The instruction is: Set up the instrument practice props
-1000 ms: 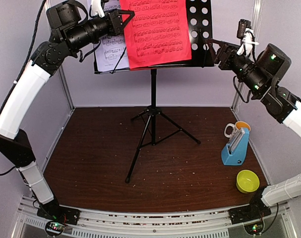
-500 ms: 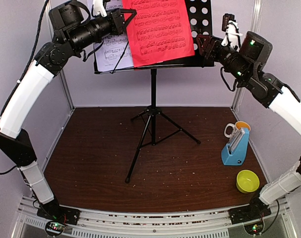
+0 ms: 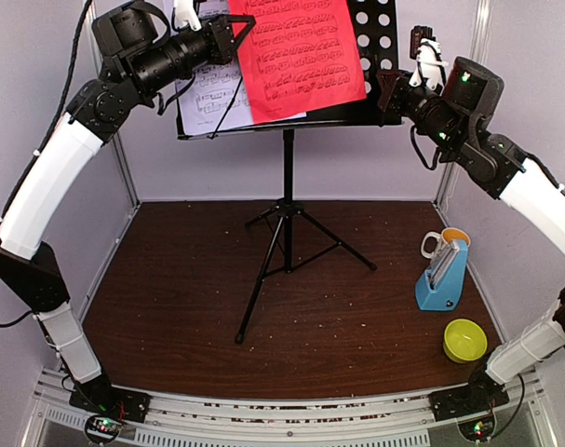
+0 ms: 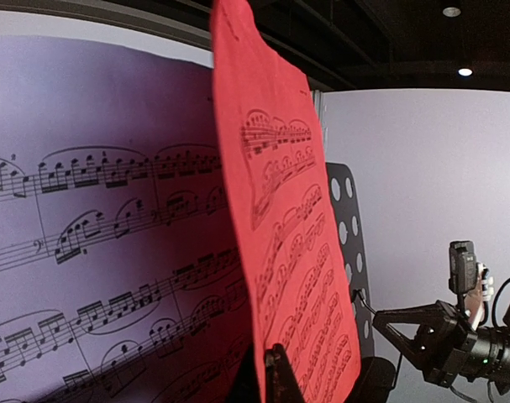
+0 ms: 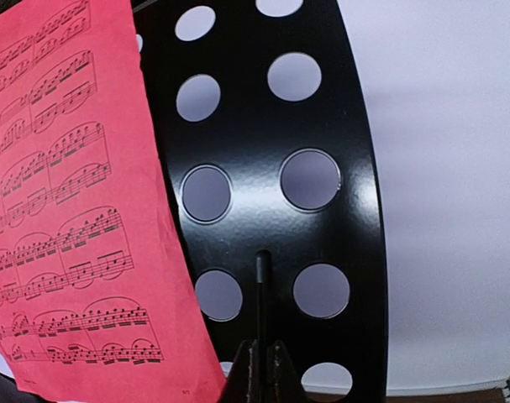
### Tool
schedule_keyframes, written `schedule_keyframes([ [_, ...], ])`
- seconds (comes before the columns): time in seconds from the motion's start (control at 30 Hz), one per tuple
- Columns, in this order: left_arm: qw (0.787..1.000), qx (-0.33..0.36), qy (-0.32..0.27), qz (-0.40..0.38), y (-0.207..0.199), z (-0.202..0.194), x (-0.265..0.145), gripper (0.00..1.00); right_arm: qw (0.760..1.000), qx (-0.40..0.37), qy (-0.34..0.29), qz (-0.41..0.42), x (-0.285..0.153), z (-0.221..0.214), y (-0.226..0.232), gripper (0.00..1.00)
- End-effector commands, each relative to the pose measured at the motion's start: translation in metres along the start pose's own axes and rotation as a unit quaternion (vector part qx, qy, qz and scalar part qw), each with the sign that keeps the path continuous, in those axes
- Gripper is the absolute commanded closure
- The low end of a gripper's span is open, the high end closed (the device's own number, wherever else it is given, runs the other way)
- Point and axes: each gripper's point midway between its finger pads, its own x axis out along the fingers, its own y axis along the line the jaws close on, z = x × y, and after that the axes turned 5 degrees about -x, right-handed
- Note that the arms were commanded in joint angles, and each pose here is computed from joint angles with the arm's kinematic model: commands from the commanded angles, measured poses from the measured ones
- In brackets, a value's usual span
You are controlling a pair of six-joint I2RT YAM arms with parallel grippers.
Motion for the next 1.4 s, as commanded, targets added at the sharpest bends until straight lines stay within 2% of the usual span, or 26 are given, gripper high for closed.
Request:
schedule_keyframes([
  [0.0,1.000,0.007,-0.025,0.012,0.002,0.007,0.004,1.00,1.000,-0.009,-0.027,-0.010,-0.005,0.012,-0.007,1.00],
  [0.23,0.999,0.017,-0.032,-0.004,-0.004,0.007,0.009,1.00,0.997,0.007,-0.078,0.022,-0.016,0.017,0.001,1.00],
  [1.37,0.987,0.123,-0.045,-0.094,-0.038,-0.016,0.041,1.00,0.990,0.020,-0.116,0.081,-0.021,0.021,0.020,1.00],
])
